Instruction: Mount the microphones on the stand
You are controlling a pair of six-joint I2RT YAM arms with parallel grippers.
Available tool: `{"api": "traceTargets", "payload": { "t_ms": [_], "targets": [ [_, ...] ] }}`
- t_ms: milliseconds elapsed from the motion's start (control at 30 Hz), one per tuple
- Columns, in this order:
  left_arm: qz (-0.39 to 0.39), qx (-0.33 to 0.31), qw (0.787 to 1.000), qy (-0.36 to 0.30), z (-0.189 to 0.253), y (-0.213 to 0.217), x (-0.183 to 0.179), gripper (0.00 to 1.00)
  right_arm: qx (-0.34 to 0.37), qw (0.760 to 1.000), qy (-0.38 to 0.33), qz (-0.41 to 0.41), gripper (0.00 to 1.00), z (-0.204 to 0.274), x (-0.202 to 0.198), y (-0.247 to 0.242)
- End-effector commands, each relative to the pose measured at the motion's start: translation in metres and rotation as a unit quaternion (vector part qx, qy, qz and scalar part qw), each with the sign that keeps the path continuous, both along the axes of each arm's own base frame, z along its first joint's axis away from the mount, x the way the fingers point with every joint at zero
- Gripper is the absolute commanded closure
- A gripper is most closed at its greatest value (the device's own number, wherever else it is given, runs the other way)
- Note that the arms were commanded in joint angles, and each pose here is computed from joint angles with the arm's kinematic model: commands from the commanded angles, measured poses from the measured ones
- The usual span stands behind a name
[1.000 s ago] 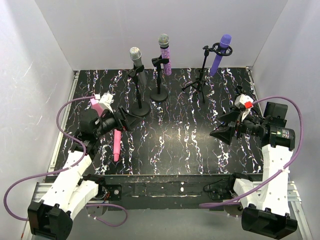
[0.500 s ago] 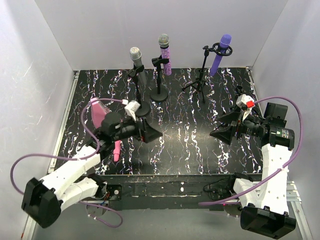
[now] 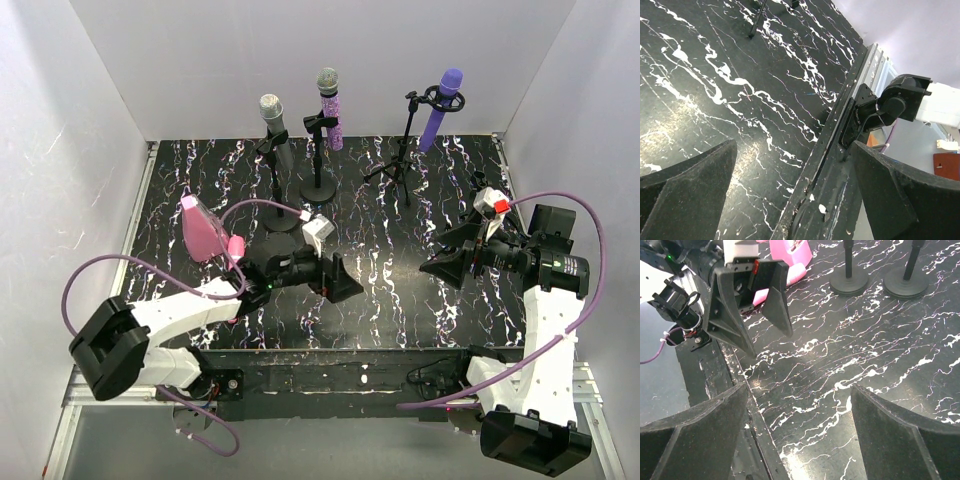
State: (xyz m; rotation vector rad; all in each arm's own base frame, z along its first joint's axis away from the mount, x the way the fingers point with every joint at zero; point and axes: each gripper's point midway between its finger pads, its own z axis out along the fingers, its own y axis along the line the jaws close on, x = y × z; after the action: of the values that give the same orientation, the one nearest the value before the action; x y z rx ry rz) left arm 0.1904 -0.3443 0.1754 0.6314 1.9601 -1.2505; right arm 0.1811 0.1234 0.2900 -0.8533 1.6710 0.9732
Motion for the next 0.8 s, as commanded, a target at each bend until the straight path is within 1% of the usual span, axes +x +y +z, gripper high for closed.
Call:
{"api": "traceTargets", "payload": {
  "t_ms": [0, 333, 767],
  "targets": [
    [-0.001, -0.028, 0.998, -0.057, 0.020, -0.024, 0.005, 0.02, 0.007, 1.000, -0.025, 0.007, 0.10, 0.017, 0.001, 0.001],
    [-0.034, -0.027, 0.996, -0.080, 0.006, -0.066, -0.004, 0.02, 0.014, 0.999, -0.030, 0.015, 0.10, 0.031, 0.000, 0.003],
    [-0.053, -0.032, 0.994, -0.095, -0.002, -0.096, -0.007, 0.02, 0.017, 0.999, -0.033, 0.018, 0.09, 0.041, -0.002, 0.004]
  ]
}}
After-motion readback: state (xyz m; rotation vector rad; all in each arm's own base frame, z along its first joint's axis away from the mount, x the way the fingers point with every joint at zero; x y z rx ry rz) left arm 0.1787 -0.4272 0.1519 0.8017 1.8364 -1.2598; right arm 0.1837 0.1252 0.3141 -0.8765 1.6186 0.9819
